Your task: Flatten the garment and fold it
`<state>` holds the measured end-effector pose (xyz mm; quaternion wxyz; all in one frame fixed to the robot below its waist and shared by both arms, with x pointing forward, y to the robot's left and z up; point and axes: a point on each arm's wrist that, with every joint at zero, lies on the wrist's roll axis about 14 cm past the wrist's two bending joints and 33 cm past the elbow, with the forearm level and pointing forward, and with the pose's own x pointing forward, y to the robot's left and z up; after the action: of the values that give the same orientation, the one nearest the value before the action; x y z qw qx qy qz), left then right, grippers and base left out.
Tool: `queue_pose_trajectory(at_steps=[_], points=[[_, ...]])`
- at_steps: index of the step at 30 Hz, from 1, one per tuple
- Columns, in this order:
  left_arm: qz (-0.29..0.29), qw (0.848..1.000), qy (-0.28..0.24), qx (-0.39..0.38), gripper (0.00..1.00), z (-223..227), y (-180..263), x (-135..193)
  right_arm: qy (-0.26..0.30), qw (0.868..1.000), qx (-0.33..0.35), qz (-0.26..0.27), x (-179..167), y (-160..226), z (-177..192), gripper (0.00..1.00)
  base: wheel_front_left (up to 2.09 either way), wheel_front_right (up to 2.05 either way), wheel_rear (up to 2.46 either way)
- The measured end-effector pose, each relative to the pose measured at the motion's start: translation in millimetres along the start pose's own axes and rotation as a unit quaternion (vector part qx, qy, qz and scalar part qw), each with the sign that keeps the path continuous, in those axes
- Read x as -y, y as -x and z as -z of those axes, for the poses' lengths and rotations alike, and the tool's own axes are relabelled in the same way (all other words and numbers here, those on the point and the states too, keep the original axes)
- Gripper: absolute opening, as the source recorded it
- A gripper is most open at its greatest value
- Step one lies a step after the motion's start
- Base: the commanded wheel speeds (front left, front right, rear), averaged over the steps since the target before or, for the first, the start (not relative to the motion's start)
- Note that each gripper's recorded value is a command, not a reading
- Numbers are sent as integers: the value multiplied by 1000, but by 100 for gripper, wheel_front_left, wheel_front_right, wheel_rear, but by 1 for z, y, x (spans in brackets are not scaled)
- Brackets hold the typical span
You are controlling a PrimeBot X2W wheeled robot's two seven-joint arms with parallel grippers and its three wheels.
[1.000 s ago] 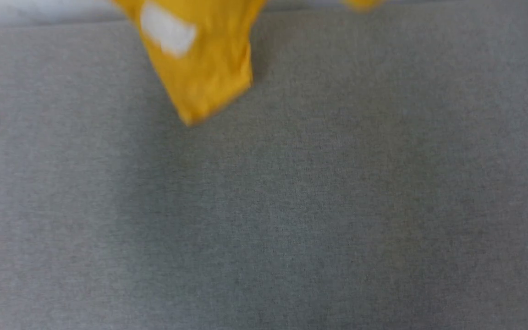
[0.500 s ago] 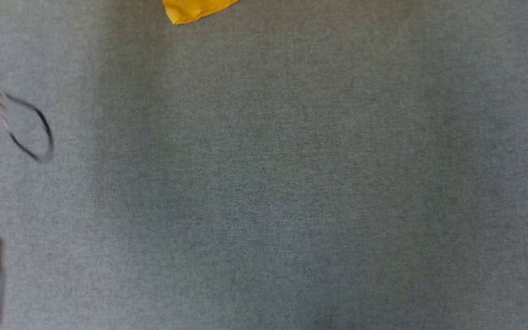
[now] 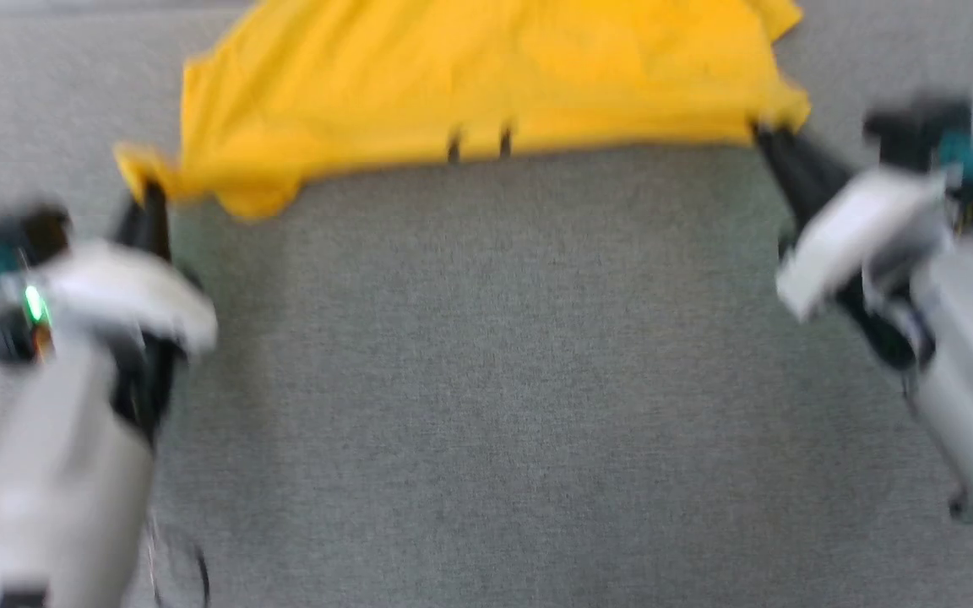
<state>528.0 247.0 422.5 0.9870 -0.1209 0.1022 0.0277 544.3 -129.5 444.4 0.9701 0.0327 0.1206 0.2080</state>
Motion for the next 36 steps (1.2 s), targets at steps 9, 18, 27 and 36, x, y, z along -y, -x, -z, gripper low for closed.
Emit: queue_pose_trajectory(at_steps=[9, 18, 27, 36], points=[[-41, 999, -6, -16, 0, 21, 120, -3, -53, 997, -55, -17, -29, 93, 32, 0, 0, 0, 0], [-75, 995, 25, -67, 0, 24, 209, 11, -72, 993, -90, 28, -36, 166, 51, 0, 0, 0, 0], [-89, 991, 36, -98, 0, 18, 237, 12, -106, 982, -141, 65, -54, 204, 67, 0, 0, 0, 0], [-11, 1000, -7, -27, 0, -30, 165, 31, -63, 988, -123, 65, -40, 160, 39, 0, 0, 0, 0]])
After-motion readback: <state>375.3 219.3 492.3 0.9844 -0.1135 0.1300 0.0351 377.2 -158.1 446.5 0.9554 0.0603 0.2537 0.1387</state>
